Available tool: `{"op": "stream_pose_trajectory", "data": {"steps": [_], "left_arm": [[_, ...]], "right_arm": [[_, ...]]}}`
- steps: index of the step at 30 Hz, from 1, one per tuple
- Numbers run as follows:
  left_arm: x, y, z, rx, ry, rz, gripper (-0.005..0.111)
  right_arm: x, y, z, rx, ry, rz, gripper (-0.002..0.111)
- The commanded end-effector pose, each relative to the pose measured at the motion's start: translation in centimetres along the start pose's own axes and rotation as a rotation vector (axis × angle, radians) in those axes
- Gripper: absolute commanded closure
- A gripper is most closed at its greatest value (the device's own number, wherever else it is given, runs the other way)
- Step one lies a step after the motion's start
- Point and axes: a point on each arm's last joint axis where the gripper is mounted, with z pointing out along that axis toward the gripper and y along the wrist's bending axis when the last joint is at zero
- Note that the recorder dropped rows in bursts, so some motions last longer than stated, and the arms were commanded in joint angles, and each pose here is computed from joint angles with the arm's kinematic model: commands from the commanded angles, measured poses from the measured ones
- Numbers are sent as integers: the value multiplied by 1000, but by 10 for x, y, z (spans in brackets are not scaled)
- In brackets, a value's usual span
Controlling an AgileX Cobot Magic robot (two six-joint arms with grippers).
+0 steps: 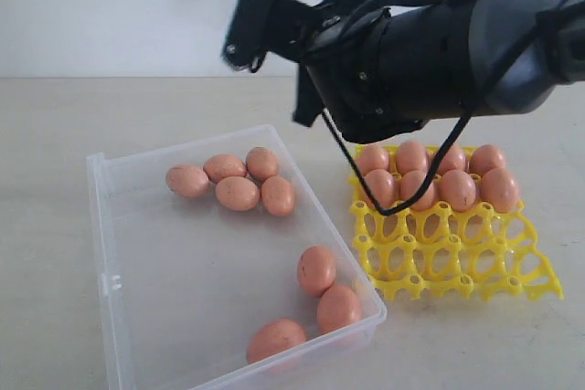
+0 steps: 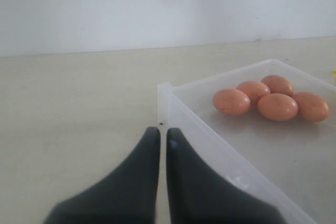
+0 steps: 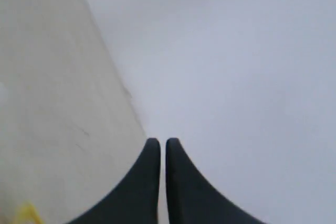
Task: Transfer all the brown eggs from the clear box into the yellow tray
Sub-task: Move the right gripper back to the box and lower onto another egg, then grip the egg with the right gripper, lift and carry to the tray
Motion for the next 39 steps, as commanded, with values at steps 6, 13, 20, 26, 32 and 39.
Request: {"op": "stream_pose_trajectory", "data": {"steps": [6,13,20,26,32,39], "left_arm": [[1,0,0,3,-5,3,103],[1,0,0,3,-5,3,103],[1,0,0,3,-5,3,103],[1,0,0,3,-5,3,103],[1,0,0,3,-5,3,103],[1,0,0,3,-5,3,103]], "right_arm": [[30,-14,-37,-596,652,88,109],[-42,-1,-26,-1085,315,167,109],[-55,53,32,-998,18,43,57],[-42,90,57,-998,32,-37,56],[-34,103,75,-903,25,-142,56],[-29,117,86,-878,39,-123,56]]}}
